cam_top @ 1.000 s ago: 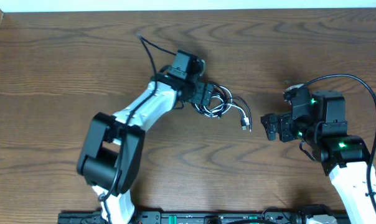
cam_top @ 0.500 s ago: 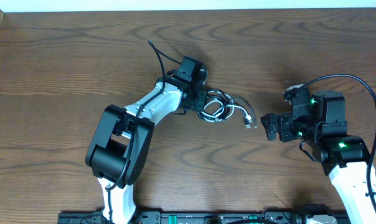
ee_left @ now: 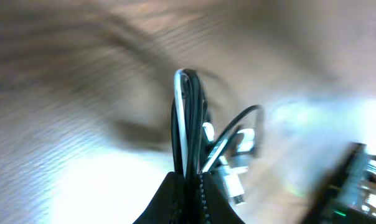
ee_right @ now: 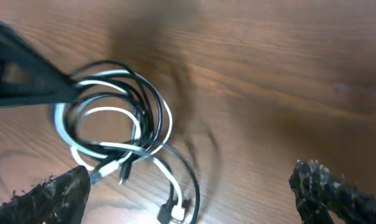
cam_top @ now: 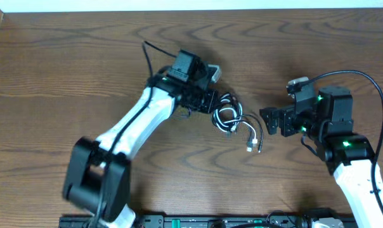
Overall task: Untangle cables
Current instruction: 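Grasp the cable bundle with the left gripper and lift it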
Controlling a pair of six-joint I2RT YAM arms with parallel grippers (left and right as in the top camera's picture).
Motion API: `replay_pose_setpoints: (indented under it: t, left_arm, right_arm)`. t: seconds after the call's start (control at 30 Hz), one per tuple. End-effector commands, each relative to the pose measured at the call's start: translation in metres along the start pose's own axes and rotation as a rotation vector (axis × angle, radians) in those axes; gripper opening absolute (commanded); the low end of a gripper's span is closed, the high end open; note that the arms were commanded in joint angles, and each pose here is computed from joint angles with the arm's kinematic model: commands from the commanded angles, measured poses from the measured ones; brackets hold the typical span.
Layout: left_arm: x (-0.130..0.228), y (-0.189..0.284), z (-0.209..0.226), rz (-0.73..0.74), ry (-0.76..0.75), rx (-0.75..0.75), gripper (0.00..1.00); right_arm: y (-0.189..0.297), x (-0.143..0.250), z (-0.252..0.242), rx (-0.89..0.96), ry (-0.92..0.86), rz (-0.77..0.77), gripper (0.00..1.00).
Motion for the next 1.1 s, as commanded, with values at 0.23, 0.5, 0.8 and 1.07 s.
replay_pose_setpoints:
  t: [0.23,0.5,0.8,1.07]
  left_arm:
    - [0.004,0.025,-0.044,0.018,-0.045,0.262,0.07]
    - [0.002,0.032,-0.063,0.023,-0.091,0.428,0.08]
    - [-0.004,0.036,-0.070,-0.004,-0.136,0.486,0.08]
    - [0.004,0.022,-0.004,-0.021,0.002,-0.076,0.08]
  right_arm:
    - [-0.033,-0.006,0.003,-0.163,-0.068,0.018,0.99]
    - [-0.064,0.006,0.014,-0.396,-0.118,0.079,0.99]
    - [-0.079,0.006,0.017,-0.498,-0.117,0.064,0.01]
    - [-0.088,0.027,-0.010,-0.213,-0.239,0.183,0.01]
Point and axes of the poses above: each gripper's point midway between its finger pads, its own y axis back along the fingers, its own z axis along the line the jaws close on, x = y × z, the point moved 6 cm from there along y, back along the fingers, and after that the axes turned 5 degrees about y, right-handed, at the moved point
